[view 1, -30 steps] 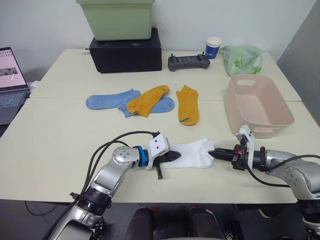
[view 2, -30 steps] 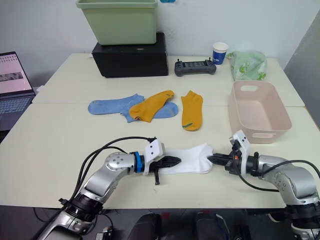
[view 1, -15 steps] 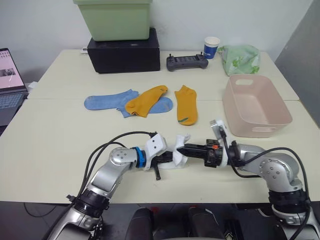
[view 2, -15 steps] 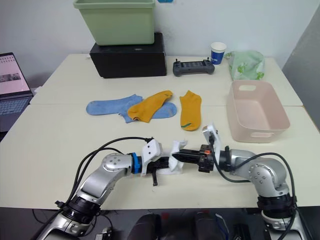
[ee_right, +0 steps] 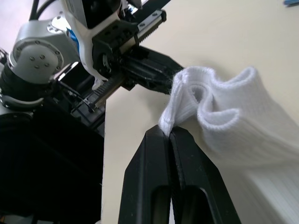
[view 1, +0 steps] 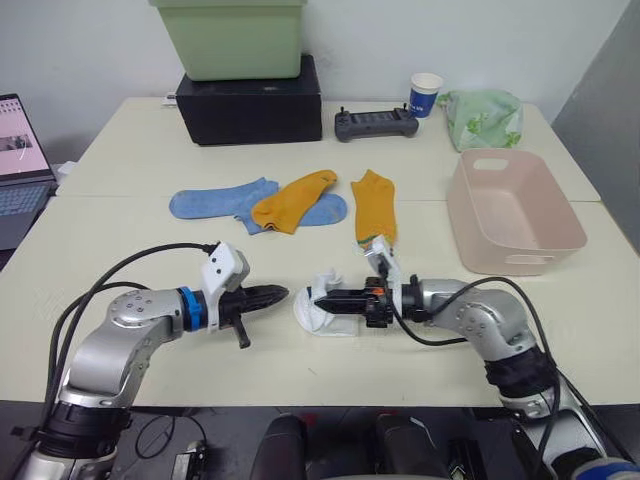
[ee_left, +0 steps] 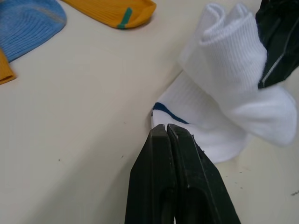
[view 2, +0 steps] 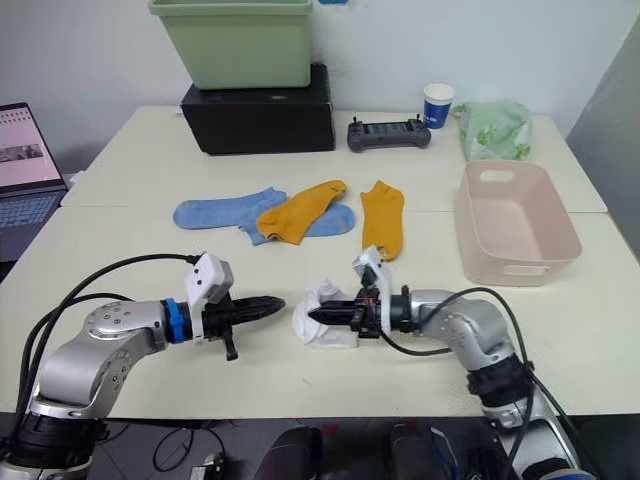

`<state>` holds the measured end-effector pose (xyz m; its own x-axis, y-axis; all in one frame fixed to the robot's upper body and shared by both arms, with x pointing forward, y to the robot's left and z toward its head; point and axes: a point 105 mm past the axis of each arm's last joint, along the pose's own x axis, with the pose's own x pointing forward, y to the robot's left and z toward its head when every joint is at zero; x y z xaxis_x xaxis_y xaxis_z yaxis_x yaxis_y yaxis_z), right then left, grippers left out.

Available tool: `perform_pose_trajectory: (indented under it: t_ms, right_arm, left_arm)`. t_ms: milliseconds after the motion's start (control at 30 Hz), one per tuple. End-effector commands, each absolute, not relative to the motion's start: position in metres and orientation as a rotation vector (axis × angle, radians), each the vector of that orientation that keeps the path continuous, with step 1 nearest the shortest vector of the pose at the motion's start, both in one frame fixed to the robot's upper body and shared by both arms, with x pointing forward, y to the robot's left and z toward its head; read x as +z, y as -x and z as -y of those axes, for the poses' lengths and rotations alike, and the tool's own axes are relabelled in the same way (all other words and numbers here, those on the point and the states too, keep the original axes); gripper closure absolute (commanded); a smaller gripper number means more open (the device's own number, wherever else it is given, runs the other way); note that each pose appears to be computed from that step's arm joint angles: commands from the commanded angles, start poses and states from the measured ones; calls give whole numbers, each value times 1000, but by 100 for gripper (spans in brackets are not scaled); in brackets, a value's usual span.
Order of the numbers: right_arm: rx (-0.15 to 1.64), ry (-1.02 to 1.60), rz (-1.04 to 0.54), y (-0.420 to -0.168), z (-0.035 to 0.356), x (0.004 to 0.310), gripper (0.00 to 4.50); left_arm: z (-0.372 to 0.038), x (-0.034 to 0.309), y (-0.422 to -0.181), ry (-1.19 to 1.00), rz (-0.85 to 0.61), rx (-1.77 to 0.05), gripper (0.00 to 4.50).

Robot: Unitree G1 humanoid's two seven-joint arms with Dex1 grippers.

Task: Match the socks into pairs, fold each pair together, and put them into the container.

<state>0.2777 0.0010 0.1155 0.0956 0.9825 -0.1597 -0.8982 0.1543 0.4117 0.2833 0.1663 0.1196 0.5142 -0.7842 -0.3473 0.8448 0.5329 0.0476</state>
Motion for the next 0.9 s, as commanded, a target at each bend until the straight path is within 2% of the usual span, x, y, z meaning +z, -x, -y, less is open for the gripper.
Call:
perform_pose_trajectory:
  t_ms: [33, 133, 267, 433, 633, 667, 767, 900]
  right_arm:
    - [1456, -221, -378, -278, -4, 129, 341]
    - [1464, -230, -365, -277, -1, 135, 246]
    - [1479, -269, -340, -272, 9, 151, 246]
    - [1353, -163, -282, -286, 30, 149, 246]
    - [1279, 7, -262, -291, 47, 134, 436]
    - [1281, 27, -263, -290, 44, 130, 448]
    - [1275, 100, -259, -289, 33, 115, 448]
    - [1289, 148, -279, -286, 21, 96, 448]
  left_arm:
    - [-162, 139, -286, -223, -219, -987, 450]
    - [-163, 146, -288, -224, -199, -981, 450]
    - [-163, 162, -290, -216, -161, -985, 450]
    - [-137, 161, -283, -212, -145, -1082, 450]
    - [-115, 122, -277, -259, -204, -1137, 450]
    - [-115, 114, -279, -271, -220, -1128, 450]
    - [-118, 95, -284, -331, -251, -1112, 450]
    - [-120, 90, -287, -348, -260, -1114, 450]
